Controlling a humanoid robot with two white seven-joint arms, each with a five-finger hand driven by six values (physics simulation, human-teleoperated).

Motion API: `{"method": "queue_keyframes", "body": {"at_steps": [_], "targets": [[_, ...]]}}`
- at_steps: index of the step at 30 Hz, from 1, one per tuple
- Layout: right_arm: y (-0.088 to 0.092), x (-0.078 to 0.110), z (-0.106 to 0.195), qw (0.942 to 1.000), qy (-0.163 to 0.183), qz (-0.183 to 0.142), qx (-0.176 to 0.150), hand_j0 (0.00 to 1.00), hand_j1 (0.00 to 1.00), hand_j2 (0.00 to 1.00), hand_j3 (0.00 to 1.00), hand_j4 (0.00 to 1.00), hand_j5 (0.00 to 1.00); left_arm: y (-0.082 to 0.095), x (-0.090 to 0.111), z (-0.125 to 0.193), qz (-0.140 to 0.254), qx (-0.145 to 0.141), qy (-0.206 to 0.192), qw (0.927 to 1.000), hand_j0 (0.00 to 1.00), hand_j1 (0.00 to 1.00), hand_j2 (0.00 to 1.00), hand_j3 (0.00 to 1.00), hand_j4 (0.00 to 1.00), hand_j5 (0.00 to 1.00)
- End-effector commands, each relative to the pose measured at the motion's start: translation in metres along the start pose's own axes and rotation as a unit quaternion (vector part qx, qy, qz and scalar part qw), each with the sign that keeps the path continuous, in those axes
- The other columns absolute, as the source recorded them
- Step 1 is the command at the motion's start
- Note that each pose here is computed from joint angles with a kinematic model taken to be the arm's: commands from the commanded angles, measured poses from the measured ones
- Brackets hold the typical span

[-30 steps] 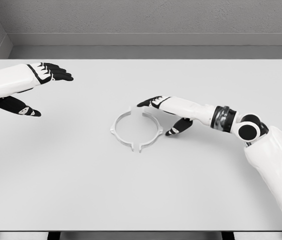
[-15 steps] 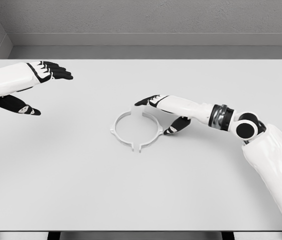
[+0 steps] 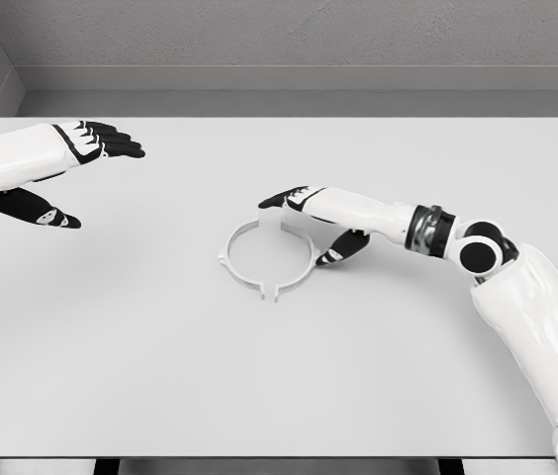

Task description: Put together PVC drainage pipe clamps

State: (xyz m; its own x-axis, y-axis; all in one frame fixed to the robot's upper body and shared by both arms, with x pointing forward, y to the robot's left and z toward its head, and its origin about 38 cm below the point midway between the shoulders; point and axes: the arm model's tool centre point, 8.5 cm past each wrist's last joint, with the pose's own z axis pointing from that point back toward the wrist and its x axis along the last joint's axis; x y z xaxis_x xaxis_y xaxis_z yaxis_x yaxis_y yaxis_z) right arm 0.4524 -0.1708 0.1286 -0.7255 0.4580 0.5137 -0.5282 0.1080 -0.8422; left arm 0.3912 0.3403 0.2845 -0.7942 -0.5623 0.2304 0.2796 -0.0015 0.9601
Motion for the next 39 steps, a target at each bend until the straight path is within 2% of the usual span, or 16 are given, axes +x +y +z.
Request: {"method": "queue_keyframes", "body": {"at_steps": [1,14,22,26,30,33,35,37,38,39], "targets": [[0.0,0.001,-0.001,1.0,-0.002,-0.004,-0.003,1.0,1.0,1.0,1.0,1.0,1.0,0.001,0.0,0.0,0.003,0.002,0.0,1.0,1.0,1.0,1.0,1.0,1.0,1.0],[0.001,0.009,-0.014,0.9999,-0.017,-0.003,0.001,1.0,1.0,1.0,1.0,1.0,1.0,0.001,0.0,0.0,0.002,0.002,0.0,1.0,1.0,1.0,1.0,1.0,1.0,1.0],[-0.001,0.008,-0.01,0.9999,-0.014,0.002,0.001,1.0,1.0,1.0,1.0,1.0,1.0,0.001,0.0,0.001,0.002,0.002,0.0,1.0,1.0,1.0,1.0,1.0,1.0,1.0],[-0.002,-0.01,0.02,0.9998,0.018,0.005,0.008,1.0,1.0,1.0,1.0,1.0,1.0,0.001,0.0,0.0,0.002,0.002,0.0,1.0,1.0,1.0,1.0,1.0,1.0,1.0],[-0.012,-0.02,0.041,0.9991,0.04,0.01,0.0,1.0,1.0,1.0,1.0,1.0,1.0,0.001,0.0,0.001,0.002,0.002,0.0,1.0,1.0,1.0,1.0,1.0,1.0,1.0],[-0.034,-0.035,0.076,0.9968,0.073,0.018,-0.028,1.0,1.0,1.0,1.0,1.0,1.0,0.003,0.0,0.001,0.001,0.003,0.0,1.0,1.0,1.0,1.0,1.0,1.0,1.0],[-0.056,-0.046,0.113,0.9924,0.108,0.029,-0.052,1.0,1.0,1.0,1.0,1.0,1.0,0.003,0.0,0.001,0.001,0.003,0.0,1.0,1.0,1.0,1.0,1.0,1.0,1.0],[-0.067,-0.051,0.139,0.9895,0.126,0.033,-0.062,1.0,1.0,1.0,1.0,1.0,1.0,0.003,0.0,0.001,0.001,0.003,0.0,1.0,1.0,1.0,1.0,1.0,1.0,1.0],[-0.076,-0.056,0.157,0.9862,0.144,0.037,-0.074,1.0,1.0,1.0,1.0,1.0,1.0,0.003,0.0,0.001,0.001,0.003,0.0,1.0,1.0,1.0,1.0,1.0,1.0,1.0],[-0.076,-0.058,0.168,0.9847,0.154,0.037,-0.073,1.0,1.0,1.0,1.0,1.0,1.0,0.003,0.0,0.001,0.001,0.003,0.0,1.0,1.0,1.0,1.0,1.0,1.0,1.0]]}}
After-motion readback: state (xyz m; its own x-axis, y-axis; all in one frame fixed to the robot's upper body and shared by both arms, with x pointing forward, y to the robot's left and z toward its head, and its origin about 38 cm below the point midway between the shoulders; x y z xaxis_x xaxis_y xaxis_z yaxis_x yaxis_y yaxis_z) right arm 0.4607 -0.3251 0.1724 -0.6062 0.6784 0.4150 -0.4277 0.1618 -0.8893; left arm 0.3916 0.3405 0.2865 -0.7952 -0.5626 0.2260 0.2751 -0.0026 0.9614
